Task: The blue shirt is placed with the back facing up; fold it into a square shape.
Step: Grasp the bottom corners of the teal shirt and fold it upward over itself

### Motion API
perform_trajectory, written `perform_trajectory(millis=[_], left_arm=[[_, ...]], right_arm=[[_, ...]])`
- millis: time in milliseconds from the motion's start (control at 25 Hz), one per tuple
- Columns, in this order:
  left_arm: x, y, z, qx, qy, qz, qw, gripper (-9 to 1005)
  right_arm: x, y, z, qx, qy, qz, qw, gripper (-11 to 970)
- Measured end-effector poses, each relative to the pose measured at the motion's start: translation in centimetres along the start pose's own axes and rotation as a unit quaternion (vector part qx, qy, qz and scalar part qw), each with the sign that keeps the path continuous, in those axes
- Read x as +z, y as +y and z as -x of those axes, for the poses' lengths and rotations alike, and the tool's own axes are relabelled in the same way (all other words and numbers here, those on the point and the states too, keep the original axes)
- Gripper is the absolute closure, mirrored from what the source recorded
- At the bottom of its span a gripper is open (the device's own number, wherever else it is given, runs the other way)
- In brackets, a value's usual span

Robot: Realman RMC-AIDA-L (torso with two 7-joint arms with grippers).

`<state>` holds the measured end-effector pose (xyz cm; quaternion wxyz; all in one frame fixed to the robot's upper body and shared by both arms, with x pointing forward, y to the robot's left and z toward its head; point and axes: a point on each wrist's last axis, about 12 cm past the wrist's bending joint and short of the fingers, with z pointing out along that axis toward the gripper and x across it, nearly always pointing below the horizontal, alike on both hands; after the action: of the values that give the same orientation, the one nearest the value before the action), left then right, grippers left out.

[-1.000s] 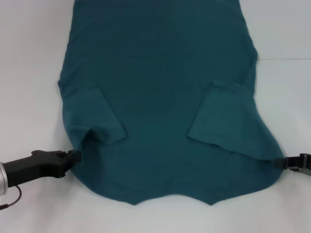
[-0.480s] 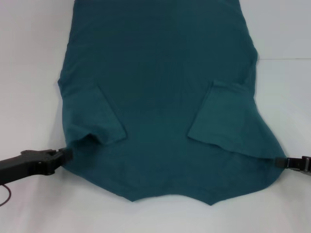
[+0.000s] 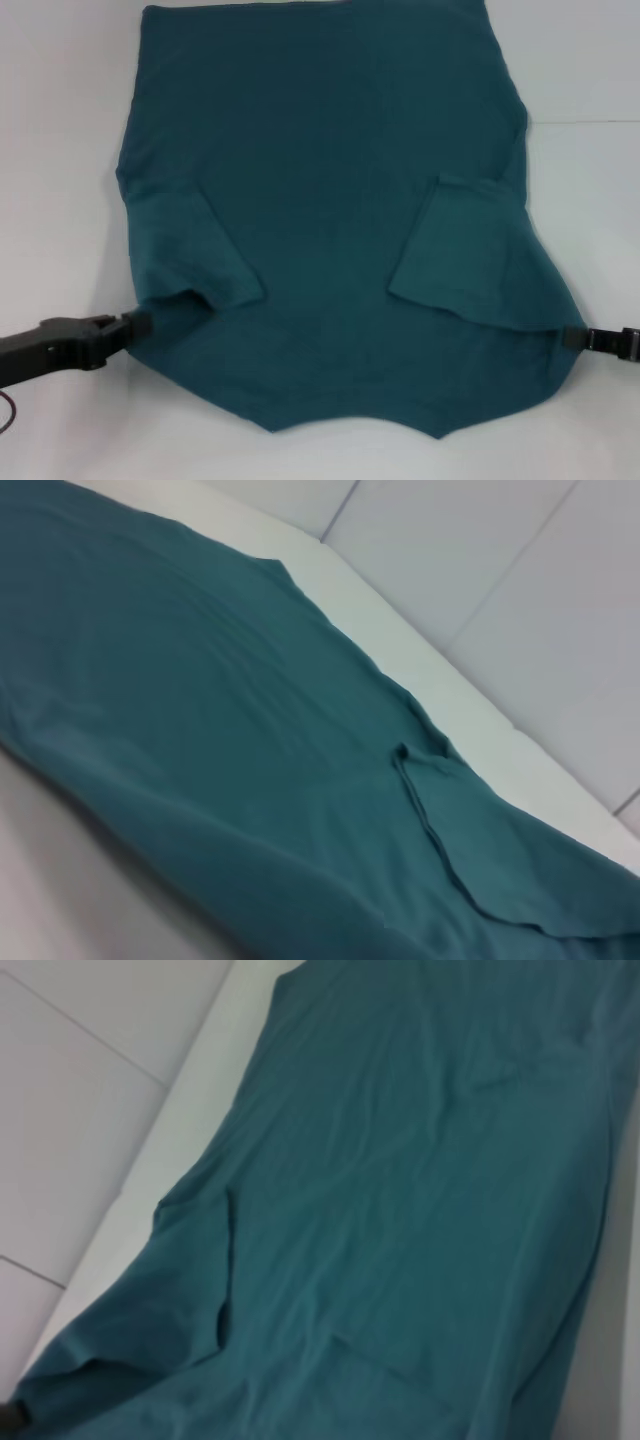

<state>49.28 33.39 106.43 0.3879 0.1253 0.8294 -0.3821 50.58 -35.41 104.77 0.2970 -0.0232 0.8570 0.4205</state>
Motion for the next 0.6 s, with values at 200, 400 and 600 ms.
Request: perform_trajectory(millis=[200, 400, 600], left_arm=[[-0.1, -0.3, -0.3, -0.002, 0.01, -0.013, 1.0, 957], [-0.9, -0.2, -1.2, -0.007, 0.024, -0.01, 1.0, 957], [-1.3, -0.4, -2.0, -0.014, 0.023, -0.015, 1.0, 957]], right_arm=[[-0.4, 0.1, -0.7, -0.005, -0.003, 0.012, 1.0, 915], [0.0, 0.5, -1.1, -0.023, 0.008, 0.025, 0.999, 915], [-0.5, 1.0, -1.8, -0.029, 0.017, 0.053, 0.998, 914]])
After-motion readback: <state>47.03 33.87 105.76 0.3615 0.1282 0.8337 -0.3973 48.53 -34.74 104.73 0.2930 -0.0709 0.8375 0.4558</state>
